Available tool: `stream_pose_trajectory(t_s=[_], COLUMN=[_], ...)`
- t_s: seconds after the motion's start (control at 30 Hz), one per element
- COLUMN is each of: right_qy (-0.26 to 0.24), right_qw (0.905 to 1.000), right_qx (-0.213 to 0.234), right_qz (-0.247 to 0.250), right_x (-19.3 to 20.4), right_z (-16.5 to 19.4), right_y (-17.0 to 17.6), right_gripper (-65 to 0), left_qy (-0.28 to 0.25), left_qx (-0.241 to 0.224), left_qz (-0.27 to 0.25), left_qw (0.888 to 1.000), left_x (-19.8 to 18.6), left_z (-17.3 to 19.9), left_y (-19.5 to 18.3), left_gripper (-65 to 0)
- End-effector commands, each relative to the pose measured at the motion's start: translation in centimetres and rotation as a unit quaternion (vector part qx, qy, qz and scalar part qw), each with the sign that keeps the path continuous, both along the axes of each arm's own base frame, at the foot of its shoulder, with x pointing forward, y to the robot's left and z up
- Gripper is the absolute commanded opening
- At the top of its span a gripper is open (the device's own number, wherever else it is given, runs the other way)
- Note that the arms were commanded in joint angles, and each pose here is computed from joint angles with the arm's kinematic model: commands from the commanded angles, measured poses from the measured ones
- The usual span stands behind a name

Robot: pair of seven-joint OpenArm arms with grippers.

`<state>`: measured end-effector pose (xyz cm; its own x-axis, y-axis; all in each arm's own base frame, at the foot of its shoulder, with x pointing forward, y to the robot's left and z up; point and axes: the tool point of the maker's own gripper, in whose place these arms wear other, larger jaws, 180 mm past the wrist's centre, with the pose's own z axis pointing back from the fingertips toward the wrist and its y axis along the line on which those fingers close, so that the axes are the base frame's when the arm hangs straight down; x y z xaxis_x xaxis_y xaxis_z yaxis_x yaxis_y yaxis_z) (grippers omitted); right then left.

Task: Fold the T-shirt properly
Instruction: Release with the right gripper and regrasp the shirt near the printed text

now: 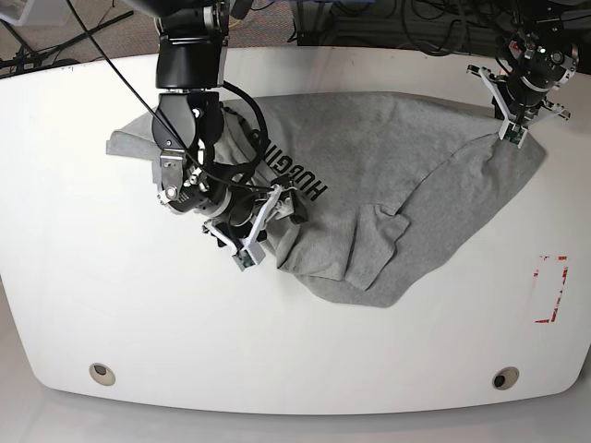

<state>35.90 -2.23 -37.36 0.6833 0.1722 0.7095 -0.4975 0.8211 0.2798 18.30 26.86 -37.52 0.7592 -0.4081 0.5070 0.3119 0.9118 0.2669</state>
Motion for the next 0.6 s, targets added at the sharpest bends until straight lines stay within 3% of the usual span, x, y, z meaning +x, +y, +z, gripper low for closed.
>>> stream_pose_trajectory(t_s=[0.0, 0.43, 0.57], right_qy=[-0.019, 0.002, 0.005], right_qw=[0.9997, 0.9943, 0.9936], right_qx=[0.017, 0.035, 0.015], right_qz=[-0.001, -0.100, -0.112], right_x=[1.4, 3.0, 3.1], right_z=[1.5, 0.3, -0.5], right_y=[1.0, 1.1, 0.4], right_gripper=[-16.2, -16.2, -16.2], left_qy=[-0.017, -0.024, -0.024], left_qx=[0.004, 0.003, 0.003], left_qz=[-0.004, -0.005, -0.005], left_qw=[1.000, 1.000, 1.000], left_x=[0.6, 1.1, 1.1], left_z=[0.9, 1.1, 1.1], left_y=[0.2, 0.1, 0.1], left_gripper=[-65.0, -65.0, -65.0])
